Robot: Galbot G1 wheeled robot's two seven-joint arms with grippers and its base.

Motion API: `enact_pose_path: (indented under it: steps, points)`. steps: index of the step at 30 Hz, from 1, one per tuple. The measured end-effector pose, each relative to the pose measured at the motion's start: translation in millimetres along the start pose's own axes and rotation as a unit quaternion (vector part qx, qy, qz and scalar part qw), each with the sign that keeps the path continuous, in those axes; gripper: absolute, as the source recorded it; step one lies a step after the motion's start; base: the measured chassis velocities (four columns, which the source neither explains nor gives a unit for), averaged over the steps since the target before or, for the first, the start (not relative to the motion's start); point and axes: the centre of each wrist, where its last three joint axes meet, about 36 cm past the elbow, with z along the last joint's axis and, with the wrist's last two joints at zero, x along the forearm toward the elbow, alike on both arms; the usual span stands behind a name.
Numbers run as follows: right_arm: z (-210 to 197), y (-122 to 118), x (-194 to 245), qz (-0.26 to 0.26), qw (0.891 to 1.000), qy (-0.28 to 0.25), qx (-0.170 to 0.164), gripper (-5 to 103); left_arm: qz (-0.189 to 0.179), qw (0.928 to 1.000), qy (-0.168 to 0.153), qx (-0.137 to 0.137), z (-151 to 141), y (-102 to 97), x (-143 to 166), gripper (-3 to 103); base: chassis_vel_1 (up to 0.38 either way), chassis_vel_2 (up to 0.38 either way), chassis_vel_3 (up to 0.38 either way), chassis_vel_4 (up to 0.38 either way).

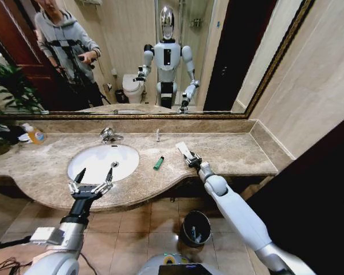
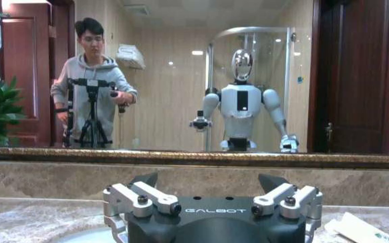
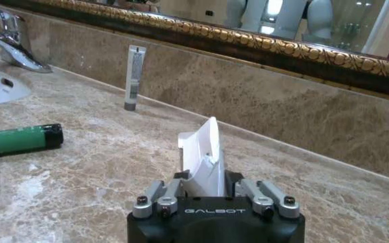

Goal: Pick up the trash from the sink and place it in the trash bin.

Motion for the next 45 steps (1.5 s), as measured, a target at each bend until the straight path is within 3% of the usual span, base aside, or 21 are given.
enact_pose_path:
  steps: [8, 16, 23, 27, 29, 34, 35, 38, 40, 42, 45]
  points:
    - [0, -2, 3, 0.004, 1.0, -0.006, -0.005, 15, 0.0, 1.0, 0.0, 0.0, 0, 0.0, 0, 100, 0.0, 0.0, 0.0, 0.0]
    - [-15, -22, 37, 0.01, 0.998, -0.048, -0.037, 1, 0.0, 1.0, 0.0, 0.0, 0, 0.0, 0, 100, 0.0, 0.0, 0.0, 0.0]
    - [-42, -62, 122, 0.037, 0.993, -0.105, -0.045, 0, 0.0, 1.0, 0.0, 0.0, 0, 0.0, 0, 100, 0.0, 0.0, 0.0, 0.0]
    - [-33, -69, 155, 0.039, 0.994, -0.098, -0.042, 0, 0.0, 1.0, 0.0, 0.0, 0, 0.0, 0, 100, 0.0, 0.0, 0.0, 0.0]
    - [-17, -76, 192, 0.033, 0.994, -0.091, -0.048, 0, 0.0, 1.0, 0.0, 0.0, 0, 0.0, 0, 100, 0.0, 0.0, 0.0, 0.0]
    - [26, -57, 263, 0.046, 0.988, -0.11, -0.098, 0, 0.0, 1.0, 0.0, 0.0, 0, 0.0, 0, 100, 0.0, 0.0, 0.0, 0.0]
    - [26, -57, 263, 0.046, 0.988, -0.11, -0.098, 0, 0.0, 1.0, 0.0, 0.0, 0, 0.0, 0, 100, 0.0, 0.0, 0.0, 0.0]
    - [68, -37, 326, 0.069, 0.983, -0.125, -0.112, 0, 0.0, 1.0, 0.0, 0.0, 0, 0.0, 0, 100, 0.0, 0.0, 0.0, 0.0]
    - [76, -33, 331, 0.073, 0.983, -0.121, -0.115, 0, 0.0, 1.0, 0.0, 0.0, 0, 0.0, 0, 100, 0.0, 0.0, 0.0, 0.0]
    - [102, -17, 341, 0.069, 0.986, -0.078, -0.131, 0, 0.0, 1.0, 0.0, 0.0, 0, 0.0, 0, 100, 0.0, 0.0, 0.0, 0.0]
    - [139, -6, 346, 0.05, 0.991, -0.007, -0.128, 0, 0.0, 1.0, 0.0, 0.0, 0, 0.0, 0, 100, 0.0, 0.0, 0.0, 0.0]
